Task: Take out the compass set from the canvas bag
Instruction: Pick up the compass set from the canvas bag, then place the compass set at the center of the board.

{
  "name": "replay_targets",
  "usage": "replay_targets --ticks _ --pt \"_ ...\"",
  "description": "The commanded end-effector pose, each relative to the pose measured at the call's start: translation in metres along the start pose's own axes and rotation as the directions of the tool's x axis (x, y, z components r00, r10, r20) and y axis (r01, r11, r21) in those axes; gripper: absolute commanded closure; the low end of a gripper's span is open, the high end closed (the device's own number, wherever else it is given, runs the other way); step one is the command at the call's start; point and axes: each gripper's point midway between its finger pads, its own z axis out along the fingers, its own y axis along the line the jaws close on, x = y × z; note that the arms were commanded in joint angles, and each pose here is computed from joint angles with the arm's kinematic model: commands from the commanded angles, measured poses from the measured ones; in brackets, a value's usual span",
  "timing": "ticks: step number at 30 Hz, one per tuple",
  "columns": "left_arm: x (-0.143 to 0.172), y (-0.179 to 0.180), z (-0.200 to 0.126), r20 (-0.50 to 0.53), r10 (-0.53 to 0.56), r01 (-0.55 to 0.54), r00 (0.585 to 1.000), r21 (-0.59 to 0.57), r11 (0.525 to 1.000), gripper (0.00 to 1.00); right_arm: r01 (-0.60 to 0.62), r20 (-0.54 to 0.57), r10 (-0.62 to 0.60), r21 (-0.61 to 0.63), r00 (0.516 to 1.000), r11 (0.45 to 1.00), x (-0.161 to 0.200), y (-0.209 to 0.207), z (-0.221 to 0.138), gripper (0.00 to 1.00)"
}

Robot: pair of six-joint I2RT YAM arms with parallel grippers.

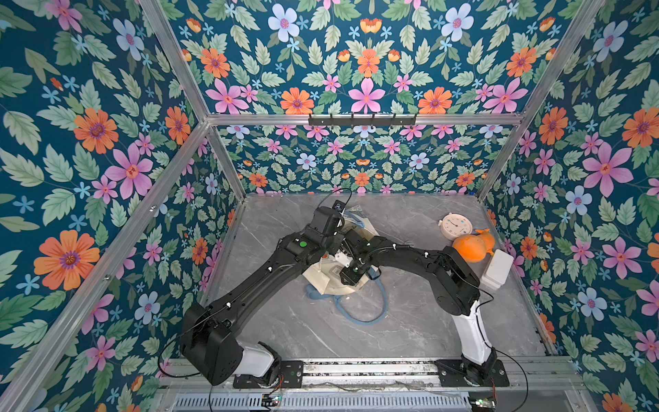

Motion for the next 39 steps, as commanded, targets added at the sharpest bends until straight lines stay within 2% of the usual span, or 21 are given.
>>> replay_targets --ticks 1,7,20,26,28,32,39 --pt "-0.005 0.001 -0.001 0.019 -0.004 0.004 1.000 -0.002 1.000 1.00 -0.036 0.024 0.036 0.012 0.999 0.999 -0.002 0.004 -0.016 0.57" --pt "-0.005 0.000 0.001 0.014 -0.004 0.004 1.000 -0.002 1.000 1.00 -0.061 0.053 0.061 -0.003 0.997 0.998 0.008 0.022 -0.039 0.58" --pt "-0.008 0.000 0.001 0.020 -0.004 0.004 1.000 0.000 1.000 1.00 -0.155 0.070 0.151 0.046 0.986 0.987 0.054 0.048 -0.089 0.58" --pt "-0.008 0.000 0.001 0.021 -0.006 0.006 1.000 -0.004 1.000 1.00 -0.224 0.144 0.207 0.110 0.968 0.968 0.078 0.041 -0.139 0.58" --pt "-0.008 0.000 0.002 0.020 -0.004 0.004 1.000 -0.002 1.000 1.00 -0.250 0.175 0.225 0.141 0.959 0.958 0.084 0.030 -0.158 0.58" --pt "-0.009 -0.002 0.003 0.019 -0.004 0.004 1.000 0.004 1.000 1.00 -0.362 0.239 0.315 0.187 0.918 0.913 0.095 -0.017 -0.182 0.57" --pt "-0.010 -0.003 0.005 0.017 -0.005 0.005 1.000 0.010 1.000 1.00 -0.570 0.332 0.486 0.231 0.808 0.789 0.114 -0.121 -0.196 0.57"
